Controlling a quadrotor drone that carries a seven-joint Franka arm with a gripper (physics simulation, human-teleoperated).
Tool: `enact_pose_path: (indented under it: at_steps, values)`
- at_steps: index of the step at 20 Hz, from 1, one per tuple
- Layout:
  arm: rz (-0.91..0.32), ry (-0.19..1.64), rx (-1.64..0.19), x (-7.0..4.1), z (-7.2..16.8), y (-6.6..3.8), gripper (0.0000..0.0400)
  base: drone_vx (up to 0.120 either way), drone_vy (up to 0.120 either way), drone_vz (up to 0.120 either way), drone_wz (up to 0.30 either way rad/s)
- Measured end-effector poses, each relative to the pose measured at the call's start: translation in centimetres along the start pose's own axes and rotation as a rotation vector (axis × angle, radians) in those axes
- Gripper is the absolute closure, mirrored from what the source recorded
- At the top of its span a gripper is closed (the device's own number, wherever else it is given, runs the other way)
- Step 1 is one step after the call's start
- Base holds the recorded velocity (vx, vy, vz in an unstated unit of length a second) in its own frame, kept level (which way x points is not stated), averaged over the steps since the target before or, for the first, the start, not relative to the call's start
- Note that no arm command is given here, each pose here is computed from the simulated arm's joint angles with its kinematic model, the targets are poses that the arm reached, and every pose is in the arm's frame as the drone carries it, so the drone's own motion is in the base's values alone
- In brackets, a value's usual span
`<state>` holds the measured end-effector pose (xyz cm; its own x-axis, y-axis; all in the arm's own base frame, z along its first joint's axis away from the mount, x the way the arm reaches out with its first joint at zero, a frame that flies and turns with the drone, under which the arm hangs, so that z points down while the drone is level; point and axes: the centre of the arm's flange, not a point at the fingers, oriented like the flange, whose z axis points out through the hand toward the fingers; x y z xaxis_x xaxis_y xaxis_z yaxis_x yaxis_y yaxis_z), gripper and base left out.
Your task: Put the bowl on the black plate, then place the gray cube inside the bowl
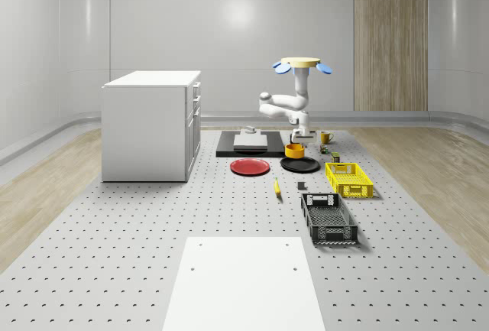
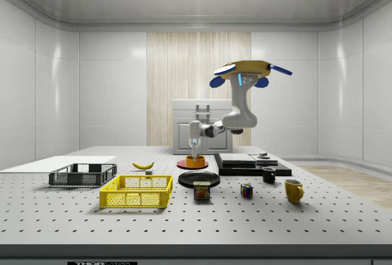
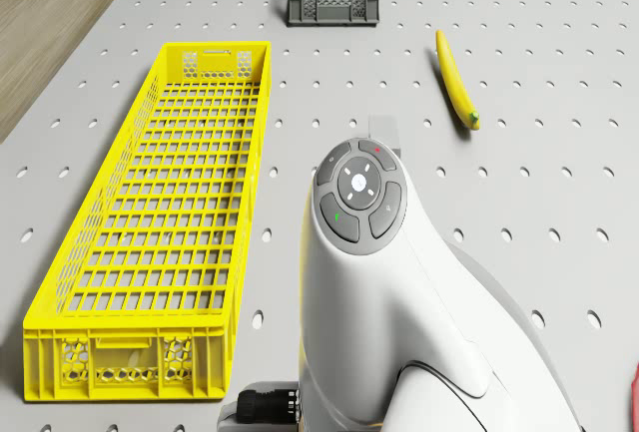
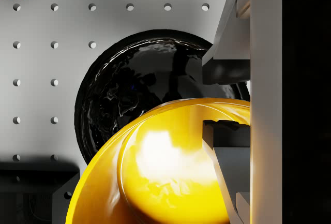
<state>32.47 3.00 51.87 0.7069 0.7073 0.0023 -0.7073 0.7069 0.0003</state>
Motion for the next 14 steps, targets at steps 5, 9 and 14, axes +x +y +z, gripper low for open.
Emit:
enact_pose_path:
  at_steps: [5,9,14]
  values:
    - [0.0,0.0,0.0,0.0,0.0,0.0,0.03,0.0,0.12,-0.072,0.0]
    - [0.0,0.0,0.0,0.0,0.2,0.0,0.03,0.0,0.01,0.0,0.0]
    - [0.0,0.0,0.0,0.0,1.9,0.0,0.03,0.0,0.0,0.0,0.0]
